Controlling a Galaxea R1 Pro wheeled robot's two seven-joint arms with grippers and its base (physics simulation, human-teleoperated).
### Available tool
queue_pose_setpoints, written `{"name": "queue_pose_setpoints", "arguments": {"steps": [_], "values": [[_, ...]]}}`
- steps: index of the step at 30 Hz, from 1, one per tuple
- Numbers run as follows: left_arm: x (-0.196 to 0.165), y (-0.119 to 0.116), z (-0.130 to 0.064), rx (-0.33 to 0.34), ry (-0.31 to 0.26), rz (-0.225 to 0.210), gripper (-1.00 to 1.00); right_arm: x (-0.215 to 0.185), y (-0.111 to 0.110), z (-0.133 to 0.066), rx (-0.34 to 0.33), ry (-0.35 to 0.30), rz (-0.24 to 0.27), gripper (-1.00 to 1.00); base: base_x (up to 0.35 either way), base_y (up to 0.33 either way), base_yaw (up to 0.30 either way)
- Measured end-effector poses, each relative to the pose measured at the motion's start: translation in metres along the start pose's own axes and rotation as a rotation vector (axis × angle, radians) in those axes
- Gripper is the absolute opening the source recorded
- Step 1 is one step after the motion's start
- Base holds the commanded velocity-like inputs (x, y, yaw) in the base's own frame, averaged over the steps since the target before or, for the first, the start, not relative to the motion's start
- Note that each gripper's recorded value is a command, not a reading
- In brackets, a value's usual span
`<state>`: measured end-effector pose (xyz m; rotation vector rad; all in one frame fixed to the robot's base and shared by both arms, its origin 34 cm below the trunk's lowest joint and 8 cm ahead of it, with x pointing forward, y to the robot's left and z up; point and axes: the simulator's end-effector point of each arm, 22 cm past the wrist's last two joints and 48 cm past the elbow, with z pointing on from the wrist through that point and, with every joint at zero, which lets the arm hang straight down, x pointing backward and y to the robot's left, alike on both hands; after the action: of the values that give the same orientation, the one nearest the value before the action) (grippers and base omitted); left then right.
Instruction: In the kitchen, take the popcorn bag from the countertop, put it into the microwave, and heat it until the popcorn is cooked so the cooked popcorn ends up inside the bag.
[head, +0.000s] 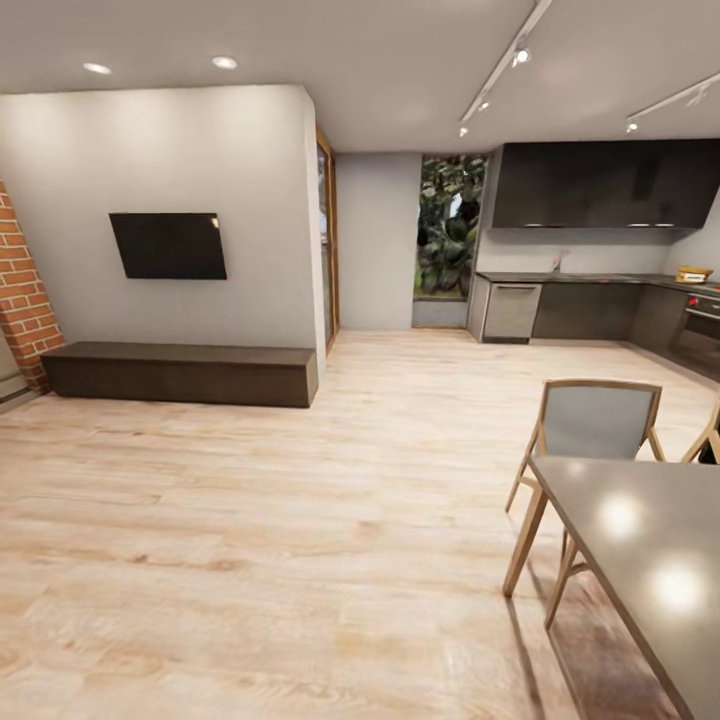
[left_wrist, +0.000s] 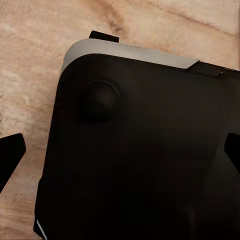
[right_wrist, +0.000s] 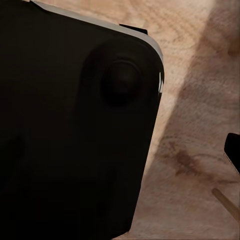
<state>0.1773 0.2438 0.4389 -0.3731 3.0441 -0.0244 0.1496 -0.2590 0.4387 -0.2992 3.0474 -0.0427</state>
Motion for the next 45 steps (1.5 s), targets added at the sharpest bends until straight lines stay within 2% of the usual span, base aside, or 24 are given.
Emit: {"name": "queue_pose_setpoints", "arguments": {"steps": [19, 45], "values": [[-0.0001, 0.0008, 0.0, -0.002, 0.0, -0.001, 1.0, 0.0, -0.0002, 0.0, 0.001, 0.0, 0.002, 1.0, 0.323, 0.088, 0.0], [0.0001, 0.0003, 0.0, -0.002, 0.0, -0.001, 1.0, 0.0007, -0.0001, 0.0, 0.001, 0.003, -0.002, 1.0, 0.323, 0.002, 0.0]]}}
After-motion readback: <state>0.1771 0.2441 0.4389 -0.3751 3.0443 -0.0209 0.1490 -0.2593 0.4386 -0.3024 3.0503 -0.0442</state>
